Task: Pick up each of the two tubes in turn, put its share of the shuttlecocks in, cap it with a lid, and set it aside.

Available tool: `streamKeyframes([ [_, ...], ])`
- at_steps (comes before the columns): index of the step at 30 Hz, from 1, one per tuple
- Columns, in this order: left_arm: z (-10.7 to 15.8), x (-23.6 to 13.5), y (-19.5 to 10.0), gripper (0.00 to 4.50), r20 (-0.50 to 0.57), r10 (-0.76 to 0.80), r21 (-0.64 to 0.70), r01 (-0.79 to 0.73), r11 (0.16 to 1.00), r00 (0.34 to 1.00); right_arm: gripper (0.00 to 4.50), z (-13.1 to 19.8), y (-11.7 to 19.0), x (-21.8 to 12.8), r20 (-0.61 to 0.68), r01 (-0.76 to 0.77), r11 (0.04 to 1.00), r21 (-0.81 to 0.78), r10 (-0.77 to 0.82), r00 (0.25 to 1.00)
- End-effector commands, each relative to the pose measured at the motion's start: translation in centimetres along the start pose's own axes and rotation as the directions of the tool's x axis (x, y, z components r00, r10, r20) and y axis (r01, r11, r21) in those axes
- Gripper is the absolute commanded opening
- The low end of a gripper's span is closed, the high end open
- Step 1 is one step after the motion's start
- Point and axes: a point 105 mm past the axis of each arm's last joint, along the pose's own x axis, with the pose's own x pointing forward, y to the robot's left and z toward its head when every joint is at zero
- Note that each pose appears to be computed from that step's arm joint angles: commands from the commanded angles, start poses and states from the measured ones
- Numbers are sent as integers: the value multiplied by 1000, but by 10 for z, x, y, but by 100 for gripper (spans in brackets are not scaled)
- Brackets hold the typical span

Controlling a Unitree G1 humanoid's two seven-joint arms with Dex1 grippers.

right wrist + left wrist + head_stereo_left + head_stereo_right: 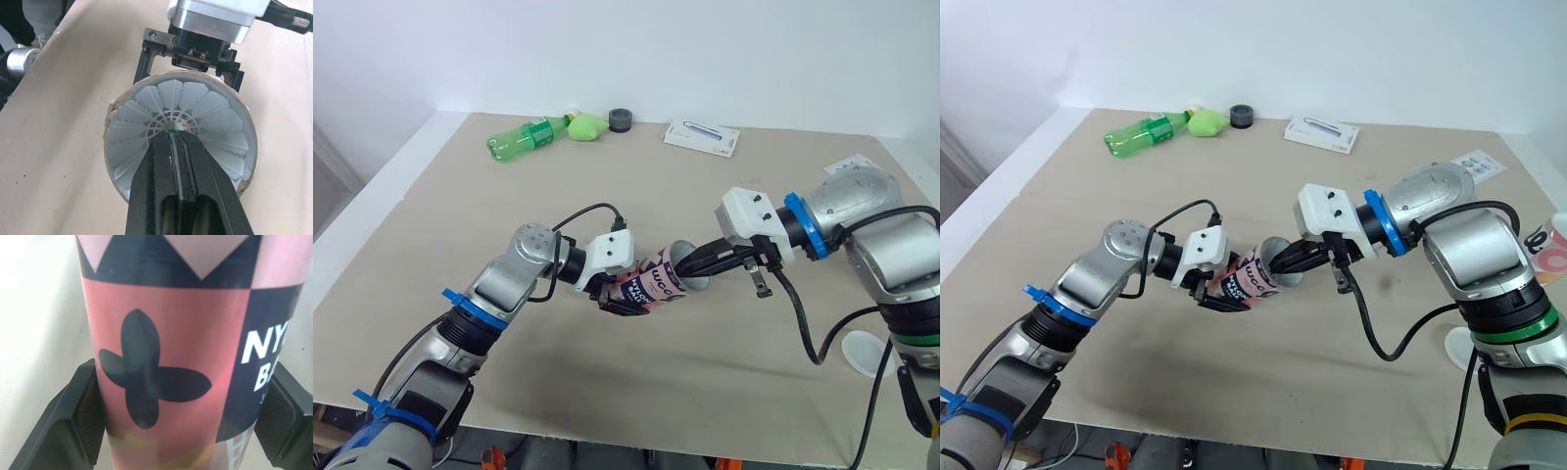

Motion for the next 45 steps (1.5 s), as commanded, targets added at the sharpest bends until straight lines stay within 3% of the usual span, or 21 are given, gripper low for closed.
streamKeyframes([
  [1,5,1,1,369,6,-4,20,4,1000,1000,8,14,4,-30,44,100,995,-5,-100,994],
  [5,6,1,2,369,23,12,18,-12,1000,1000,8,15,12,-50,78,182,981,61,-187,979],
  [9,23,-2,-6,369,165,-10,34,4,999,986,8,15,21,-74,109,304,941,149,-321,941],
  [17,47,-10,-16,369,481,7,-1,-7,1000,877,8,-28,52,-106,-55,515,779,358,-533,844],
  [22,22,8,-20,369,514,38,-48,-16,999,857,8,-50,70,-118,-152,613,685,394,-609,779],
  [25,8,20,-21,369,505,33,-58,-5,998,863,8,-50,75,-121,-128,621,648,441,-640,758],
  [32,2,40,-8,369,549,84,-111,-27,993,832,8,-78,96,-123,-278,647,591,482,-597,753],
  [35,-2,44,-5,369,558,105,-128,-40,991,823,84,-89,102,-127,-328,668,556,495,-593,736],
  [41,-11,51,-12,369,552,96,-114,-40,993,828,340,-103,111,-140,-424,708,526,471,-570,704],
  [43,-15,54,-18,369,544,85,-118,-24,993,835,395,-105,115,-146,-451,709,536,458,-547,705],
  [45,-21,57,-24,369,528,66,-136,8,991,847,395,-104,118,-151,-467,697,559,449,-519,716],
])
